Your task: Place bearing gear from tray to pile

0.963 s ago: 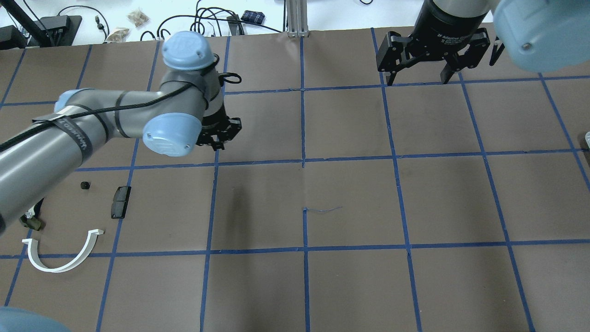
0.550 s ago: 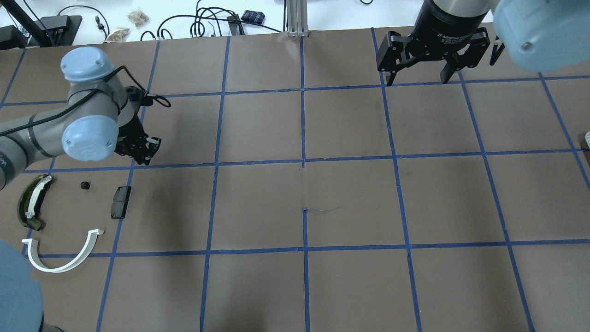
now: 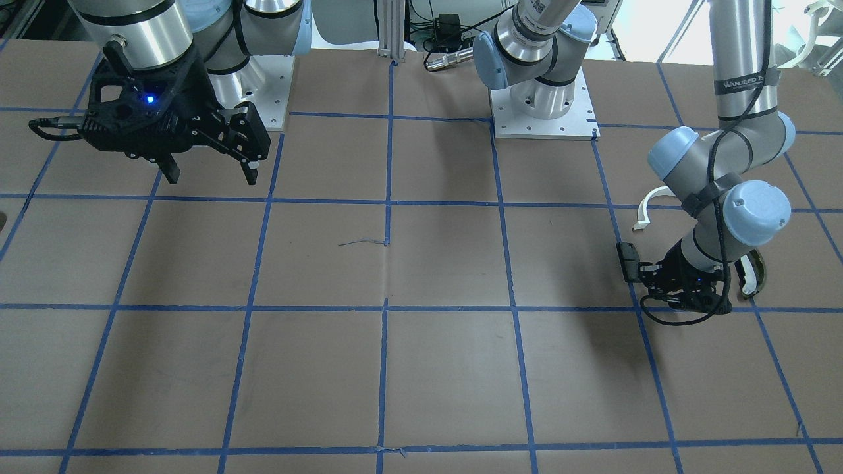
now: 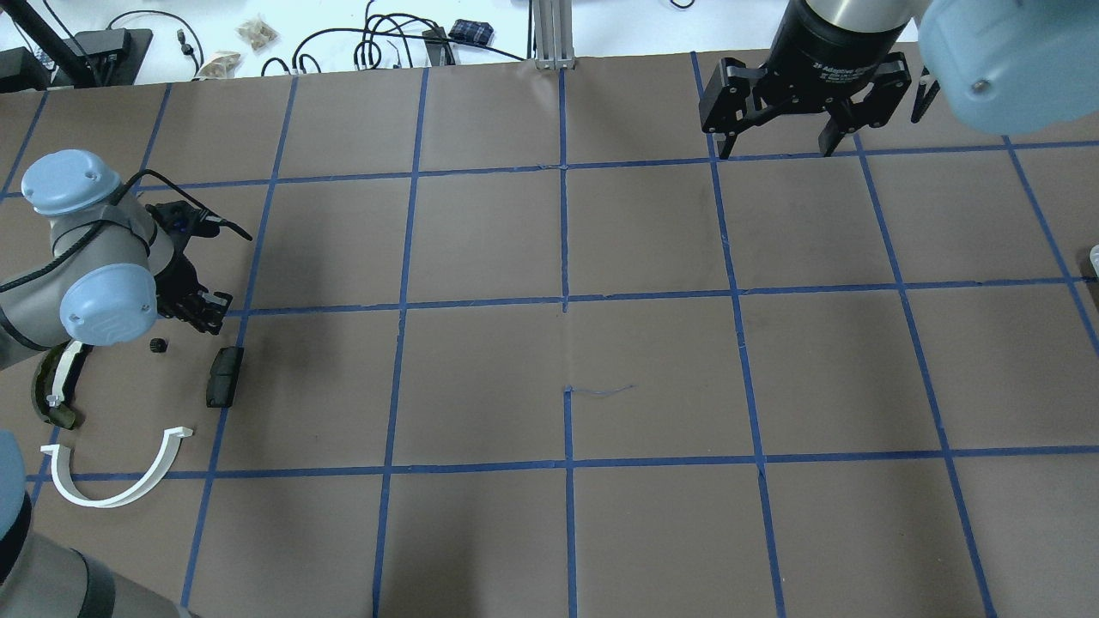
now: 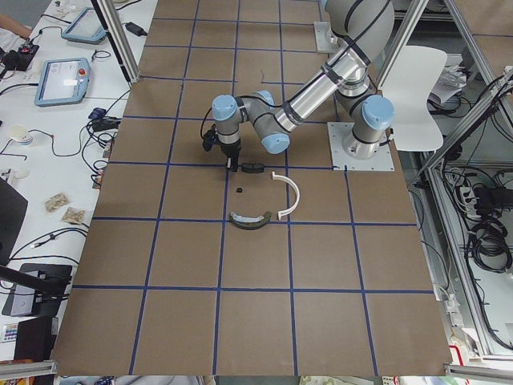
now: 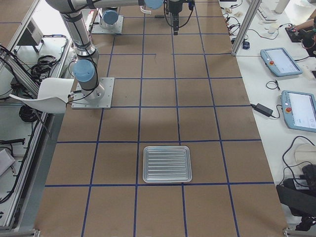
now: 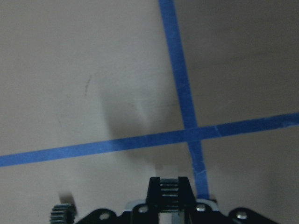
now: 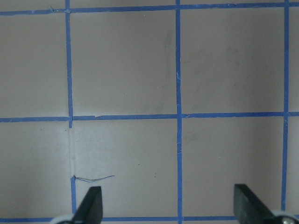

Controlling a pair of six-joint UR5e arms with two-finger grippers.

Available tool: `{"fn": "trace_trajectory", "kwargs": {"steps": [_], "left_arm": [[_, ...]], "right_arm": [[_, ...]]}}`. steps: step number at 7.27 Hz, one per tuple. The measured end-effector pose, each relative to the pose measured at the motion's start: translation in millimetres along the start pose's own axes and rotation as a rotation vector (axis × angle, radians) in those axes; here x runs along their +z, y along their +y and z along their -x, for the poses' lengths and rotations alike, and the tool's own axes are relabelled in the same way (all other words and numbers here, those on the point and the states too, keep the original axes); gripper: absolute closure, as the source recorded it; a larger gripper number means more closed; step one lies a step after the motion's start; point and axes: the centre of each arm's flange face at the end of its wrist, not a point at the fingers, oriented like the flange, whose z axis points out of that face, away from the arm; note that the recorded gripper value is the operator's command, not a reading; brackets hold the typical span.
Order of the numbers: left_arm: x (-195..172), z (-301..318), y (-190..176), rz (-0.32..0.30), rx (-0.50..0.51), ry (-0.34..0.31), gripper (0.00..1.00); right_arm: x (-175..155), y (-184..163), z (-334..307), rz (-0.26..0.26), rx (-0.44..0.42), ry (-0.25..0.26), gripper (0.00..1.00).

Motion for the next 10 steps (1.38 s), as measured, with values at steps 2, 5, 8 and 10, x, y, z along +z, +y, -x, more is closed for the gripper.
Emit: {"fn": "trace_trajectory", "kwargs": {"steps": [2, 5, 8, 10], "left_arm": [[6, 24, 7, -0.005, -0.003, 0.009, 0.95], [16, 43, 20, 0.007, -0.025, 0.027, 0.16], [10, 45, 20, 0.000, -0.046, 0.028, 0.00], [-24, 41, 13, -0.018, -0.060, 0.013, 0.00]], "right_arm": [[0, 0, 0, 0.000, 0.000, 0.001, 0.00], [0, 0, 0, -0.001, -0.006, 0.005, 0.00], [0, 0, 0, 0.001, -0.001, 0.004, 0.00], [0, 0, 0, 0.001, 0.001, 0.001, 0.00]]}}
